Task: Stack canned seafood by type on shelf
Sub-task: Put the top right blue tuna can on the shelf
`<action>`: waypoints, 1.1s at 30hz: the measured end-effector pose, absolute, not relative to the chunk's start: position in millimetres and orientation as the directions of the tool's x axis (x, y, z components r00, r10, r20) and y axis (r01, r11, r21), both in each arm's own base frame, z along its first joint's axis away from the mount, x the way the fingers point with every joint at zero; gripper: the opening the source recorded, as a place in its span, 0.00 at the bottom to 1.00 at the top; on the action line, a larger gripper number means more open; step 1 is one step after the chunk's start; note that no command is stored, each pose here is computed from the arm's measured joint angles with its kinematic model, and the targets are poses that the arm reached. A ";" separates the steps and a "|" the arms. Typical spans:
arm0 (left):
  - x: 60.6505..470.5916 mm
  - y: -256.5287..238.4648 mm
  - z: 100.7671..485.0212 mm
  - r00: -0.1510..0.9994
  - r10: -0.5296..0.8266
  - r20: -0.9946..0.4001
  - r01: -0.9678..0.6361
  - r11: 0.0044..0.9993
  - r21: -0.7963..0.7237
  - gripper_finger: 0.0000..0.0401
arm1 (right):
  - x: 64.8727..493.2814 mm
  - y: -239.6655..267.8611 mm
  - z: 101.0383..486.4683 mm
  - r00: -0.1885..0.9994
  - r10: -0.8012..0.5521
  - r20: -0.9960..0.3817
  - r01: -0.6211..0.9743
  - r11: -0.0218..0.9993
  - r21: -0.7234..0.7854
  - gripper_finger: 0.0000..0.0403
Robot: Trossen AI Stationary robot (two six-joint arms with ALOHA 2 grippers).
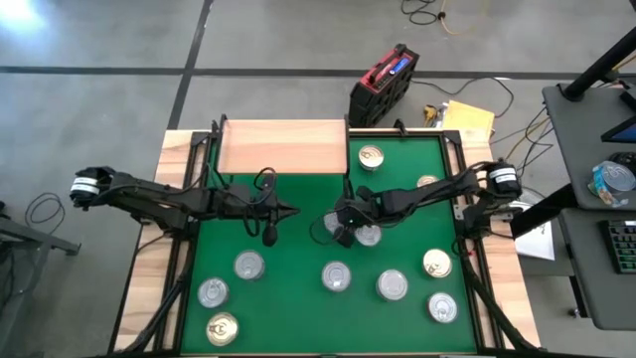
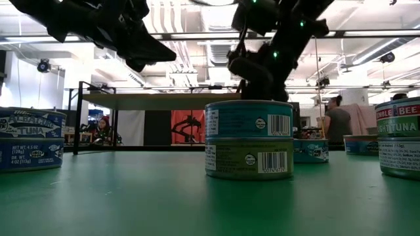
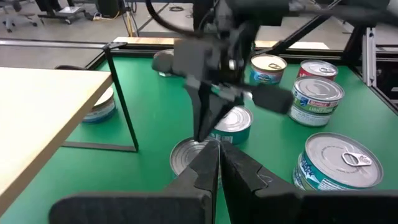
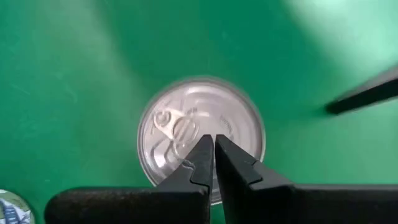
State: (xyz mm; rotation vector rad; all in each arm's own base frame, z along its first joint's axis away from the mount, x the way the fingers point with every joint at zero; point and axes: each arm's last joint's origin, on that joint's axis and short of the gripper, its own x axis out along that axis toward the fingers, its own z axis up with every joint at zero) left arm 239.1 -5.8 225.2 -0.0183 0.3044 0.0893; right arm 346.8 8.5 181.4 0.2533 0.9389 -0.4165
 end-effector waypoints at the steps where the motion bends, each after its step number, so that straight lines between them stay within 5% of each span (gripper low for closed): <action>1: 239.1 -6.6 225.3 0.951 0.082 -0.299 -0.086 0.996 -0.002 0.00 | 344.7 8.3 183.2 0.525 -0.237 -0.818 0.437 0.899 0.020 0.02; 9: 234.5 -8.8 233.2 0.962 0.071 -0.265 -0.069 0.997 0.017 0.00 | 318.8 -0.7 179.9 0.508 -0.378 -0.774 0.430 0.890 -0.152 0.02; 19: 229.7 -8.5 238.2 0.964 0.071 -0.256 -0.060 0.997 0.051 0.00 | 306.9 -26.5 162.5 0.562 -0.378 -0.735 0.539 0.842 -0.021 0.05; 25: 229.6 -8.5 237.1 0.962 0.071 -0.265 -0.059 0.997 0.052 0.00 | 312.3 -27.6 165.9 0.641 -0.229 -0.732 0.463 0.876 0.131 0.19; 33: 229.4 -8.5 236.0 0.959 0.071 -0.275 -0.059 0.997 0.054 0.00 | 311.4 -30.0 163.6 0.631 -0.223 -0.743 0.469 0.873 0.136 0.47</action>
